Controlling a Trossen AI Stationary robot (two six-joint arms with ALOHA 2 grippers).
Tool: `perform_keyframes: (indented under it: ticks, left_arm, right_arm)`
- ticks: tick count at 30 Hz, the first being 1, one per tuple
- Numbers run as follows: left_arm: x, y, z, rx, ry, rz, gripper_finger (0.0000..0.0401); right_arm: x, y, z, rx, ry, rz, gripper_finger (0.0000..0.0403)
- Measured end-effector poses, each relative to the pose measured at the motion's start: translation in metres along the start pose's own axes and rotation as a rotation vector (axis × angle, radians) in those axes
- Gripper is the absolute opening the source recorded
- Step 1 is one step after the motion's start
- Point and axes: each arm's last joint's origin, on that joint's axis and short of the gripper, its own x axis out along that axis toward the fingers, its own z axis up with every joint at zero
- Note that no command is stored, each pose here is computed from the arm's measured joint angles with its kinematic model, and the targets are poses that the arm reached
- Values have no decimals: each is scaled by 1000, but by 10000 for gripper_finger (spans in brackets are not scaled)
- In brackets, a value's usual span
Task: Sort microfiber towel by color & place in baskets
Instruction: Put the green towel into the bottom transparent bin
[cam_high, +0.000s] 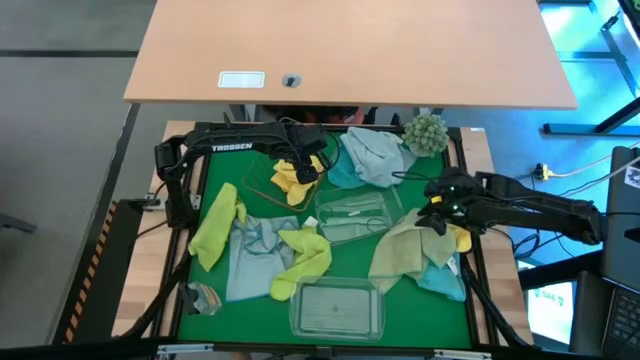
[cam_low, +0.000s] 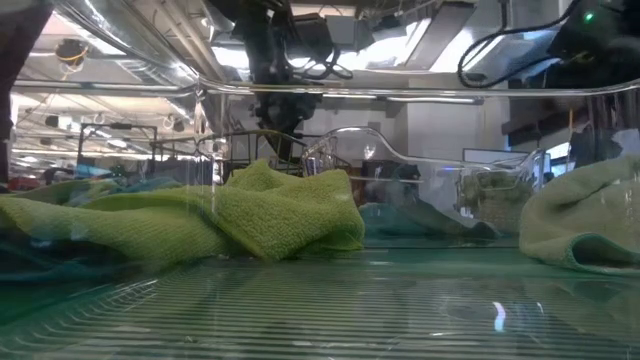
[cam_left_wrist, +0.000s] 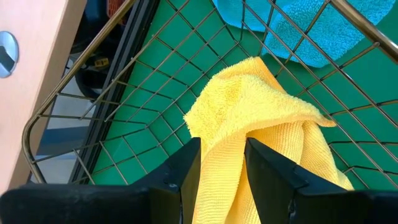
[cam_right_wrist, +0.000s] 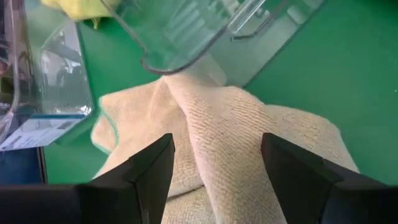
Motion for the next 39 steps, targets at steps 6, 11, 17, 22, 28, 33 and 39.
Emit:
perform_keyframes:
  ticks: [6, 11, 17, 22, 28, 33, 39]
  left_arm:
    - [0, 0, 0, 0, 0, 0, 120]
    - [0, 0, 0, 0, 0, 0, 120]
    - [0, 0, 0, 0, 0, 0, 120]
    - [0, 0, 0, 0, 0, 0, 120]
    - [0, 0, 0, 0, -1, 0, 120]
    - [0, 0, 0, 0, -1, 0, 120]
    - [0, 0, 0, -1, -2, 0, 120]
  right_arm:
    - [3, -2, -3, 21, 69, -4, 240]
    - [6, -3, -2, 32, 91, -29, 206]
    - [11, -5, 0, 50, 127, -67, 128]
    - [14, -6, 1, 66, 154, -84, 63]
    - [15, -6, 2, 69, 161, -76, 5]
    - [15, -6, 3, 67, 151, -64, 29]
    - [15, -3, 3, 92, 172, 12, 63]
